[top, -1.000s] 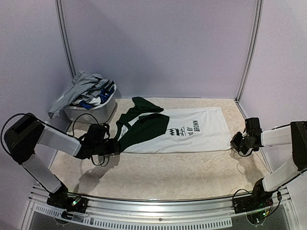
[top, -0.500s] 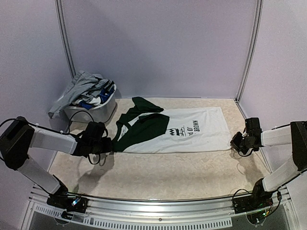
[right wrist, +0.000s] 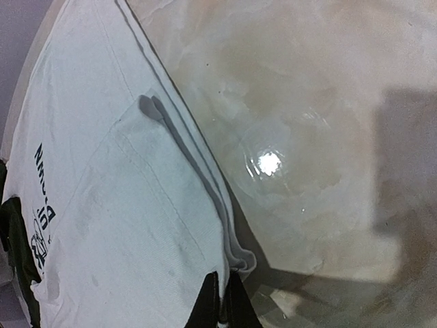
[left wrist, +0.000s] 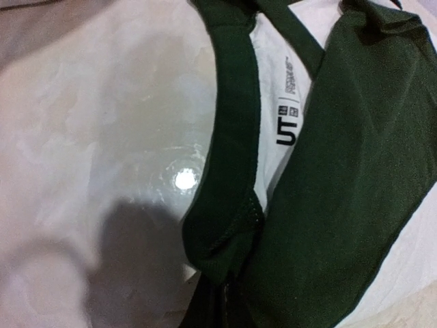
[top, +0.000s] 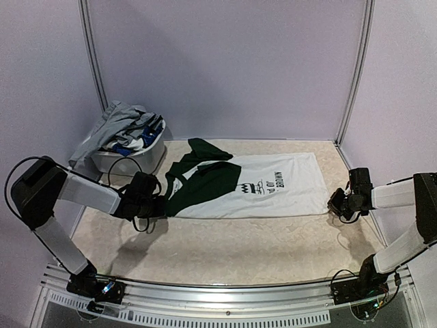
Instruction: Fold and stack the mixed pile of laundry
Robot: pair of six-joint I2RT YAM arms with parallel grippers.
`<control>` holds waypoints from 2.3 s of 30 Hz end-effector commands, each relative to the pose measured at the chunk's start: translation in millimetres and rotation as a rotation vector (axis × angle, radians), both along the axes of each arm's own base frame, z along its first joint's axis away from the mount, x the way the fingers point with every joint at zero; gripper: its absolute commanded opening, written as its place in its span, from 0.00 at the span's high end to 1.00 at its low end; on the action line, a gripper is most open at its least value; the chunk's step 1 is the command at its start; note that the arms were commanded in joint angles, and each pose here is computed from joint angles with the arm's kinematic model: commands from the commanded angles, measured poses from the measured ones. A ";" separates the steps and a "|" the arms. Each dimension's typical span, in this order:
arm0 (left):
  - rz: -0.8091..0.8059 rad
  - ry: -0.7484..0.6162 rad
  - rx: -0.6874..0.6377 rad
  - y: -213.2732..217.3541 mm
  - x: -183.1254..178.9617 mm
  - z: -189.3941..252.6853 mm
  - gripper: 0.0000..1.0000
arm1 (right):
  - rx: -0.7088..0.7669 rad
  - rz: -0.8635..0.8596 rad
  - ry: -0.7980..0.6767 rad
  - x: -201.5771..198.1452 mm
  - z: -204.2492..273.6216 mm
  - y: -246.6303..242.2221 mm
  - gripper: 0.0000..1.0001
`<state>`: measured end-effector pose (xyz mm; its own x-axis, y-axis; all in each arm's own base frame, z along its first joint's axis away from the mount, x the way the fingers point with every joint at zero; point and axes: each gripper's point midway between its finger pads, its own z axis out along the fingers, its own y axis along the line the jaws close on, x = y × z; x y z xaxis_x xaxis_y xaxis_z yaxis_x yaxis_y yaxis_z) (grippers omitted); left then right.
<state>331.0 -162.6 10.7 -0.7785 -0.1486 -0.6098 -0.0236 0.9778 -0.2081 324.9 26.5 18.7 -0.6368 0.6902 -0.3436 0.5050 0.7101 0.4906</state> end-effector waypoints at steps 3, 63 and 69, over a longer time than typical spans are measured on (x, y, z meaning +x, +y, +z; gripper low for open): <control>0.015 -0.003 -0.025 -1.2 1.7 6.8 1.00 | 0.001 0.011 0.049 -7.9 -6.1 0.6 1.00; -0.015 -0.178 0.213 34.6 -84.2 147.5 0.14 | 0.083 0.061 -0.343 -89.9 120.1 15.5 0.40; -0.096 -0.159 0.217 -6.7 -23.4 160.9 0.14 | 0.067 0.239 -0.311 -40.0 129.9 37.7 0.33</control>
<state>270.9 -148.9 152.5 -0.7127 0.0245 -0.7010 0.0131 0.9997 0.0216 244.1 42.5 109.1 -0.6347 0.6673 -0.3897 0.3721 0.7059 0.6026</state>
